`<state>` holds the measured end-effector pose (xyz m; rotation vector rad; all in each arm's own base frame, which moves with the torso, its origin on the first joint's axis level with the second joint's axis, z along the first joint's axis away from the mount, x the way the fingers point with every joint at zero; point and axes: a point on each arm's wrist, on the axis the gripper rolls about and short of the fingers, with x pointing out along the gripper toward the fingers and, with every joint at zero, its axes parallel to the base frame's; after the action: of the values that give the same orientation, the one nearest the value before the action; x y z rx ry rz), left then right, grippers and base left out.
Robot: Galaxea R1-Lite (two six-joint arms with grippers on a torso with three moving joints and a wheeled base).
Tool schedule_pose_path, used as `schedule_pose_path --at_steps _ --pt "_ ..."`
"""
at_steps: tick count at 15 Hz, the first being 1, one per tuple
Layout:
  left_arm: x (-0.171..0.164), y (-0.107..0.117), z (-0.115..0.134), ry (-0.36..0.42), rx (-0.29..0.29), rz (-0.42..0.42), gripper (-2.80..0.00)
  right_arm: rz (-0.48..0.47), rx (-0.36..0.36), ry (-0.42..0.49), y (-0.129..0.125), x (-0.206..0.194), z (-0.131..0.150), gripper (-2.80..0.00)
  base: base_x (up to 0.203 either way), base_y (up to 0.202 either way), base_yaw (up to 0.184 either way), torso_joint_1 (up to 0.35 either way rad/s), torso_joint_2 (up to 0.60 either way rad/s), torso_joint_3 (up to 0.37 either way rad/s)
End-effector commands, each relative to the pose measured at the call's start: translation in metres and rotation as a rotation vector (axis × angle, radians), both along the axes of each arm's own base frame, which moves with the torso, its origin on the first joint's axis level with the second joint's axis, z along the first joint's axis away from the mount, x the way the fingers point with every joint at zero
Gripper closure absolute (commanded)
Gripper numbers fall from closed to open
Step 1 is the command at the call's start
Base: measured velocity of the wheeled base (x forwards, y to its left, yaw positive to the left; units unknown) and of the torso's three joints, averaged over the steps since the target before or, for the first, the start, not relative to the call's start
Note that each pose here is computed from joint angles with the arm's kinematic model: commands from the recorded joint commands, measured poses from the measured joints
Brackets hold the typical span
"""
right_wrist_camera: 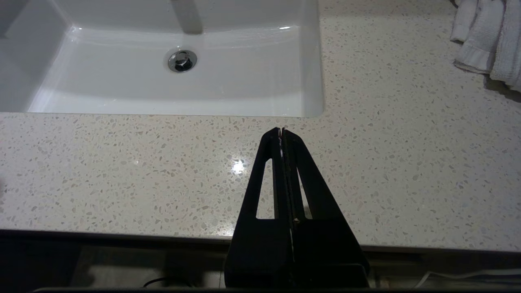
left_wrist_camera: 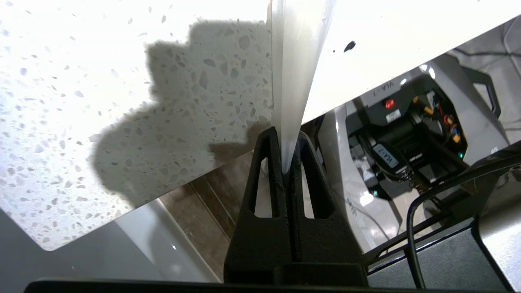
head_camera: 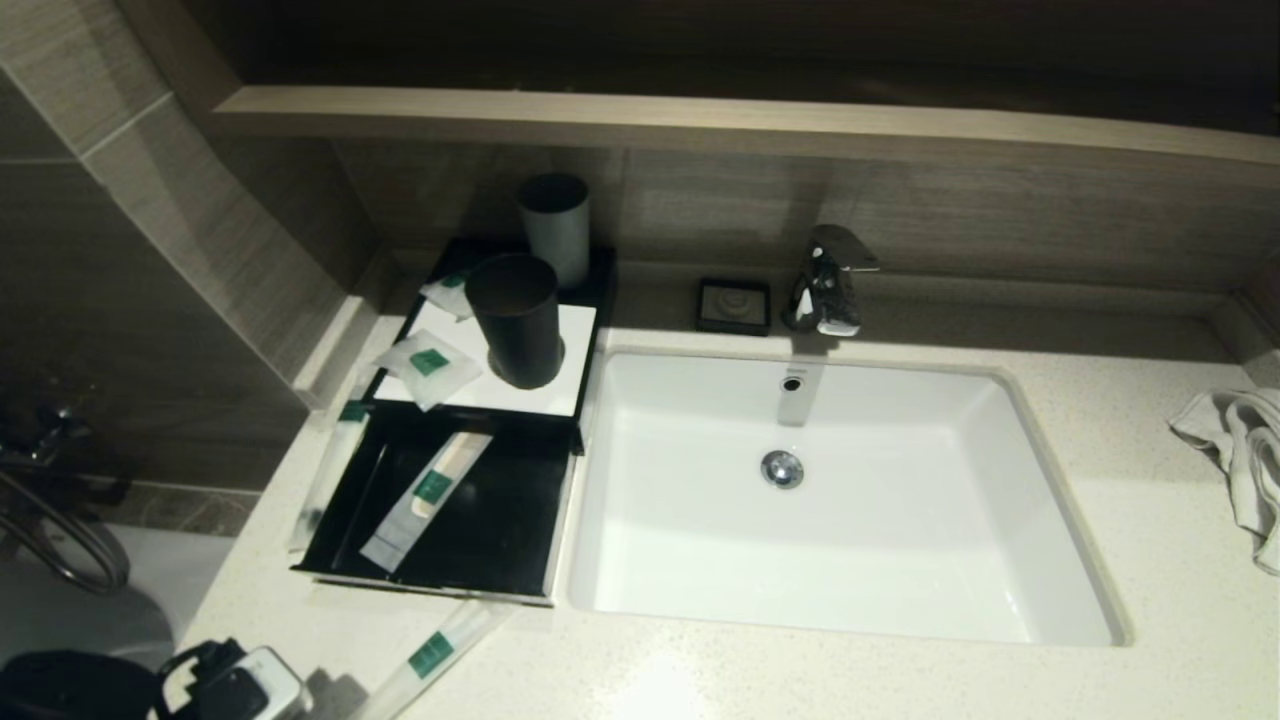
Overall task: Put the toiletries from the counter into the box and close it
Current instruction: Pick up the bathroom toiletry
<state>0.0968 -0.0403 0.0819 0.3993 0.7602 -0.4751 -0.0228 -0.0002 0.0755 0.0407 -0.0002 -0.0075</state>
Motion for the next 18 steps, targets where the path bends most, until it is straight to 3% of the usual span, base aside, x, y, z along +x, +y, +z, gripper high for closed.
schedule_pose_path --at_steps 1,7,12,18 --pt "-0.008 0.003 0.009 -0.076 -0.032 0.0 0.0 0.0 0.001 0.002 0.0 0.0 0.0 0.0 0.0 0.0 0.0 0.0 0.0 0.0" --pt "-0.027 0.011 0.021 -0.125 -0.052 -0.004 0.0 0.0 0.001 0.002 0.0 0.0 0.0 0.0 0.0 0.0 0.0 0.0 0.0 0.0" --pt "-0.044 0.018 0.046 -0.203 -0.09 -0.006 0.0 0.0 -0.001 0.002 0.0 0.0 0.0 0.0 0.0 0.0 0.0 0.0 0.0 0.0" --pt "-0.047 0.02 0.064 -0.229 -0.103 0.003 0.0 0.0 0.001 0.002 0.0 0.0 0.0 0.0 0.0 0.0 0.0 0.0 0.0 0.0"
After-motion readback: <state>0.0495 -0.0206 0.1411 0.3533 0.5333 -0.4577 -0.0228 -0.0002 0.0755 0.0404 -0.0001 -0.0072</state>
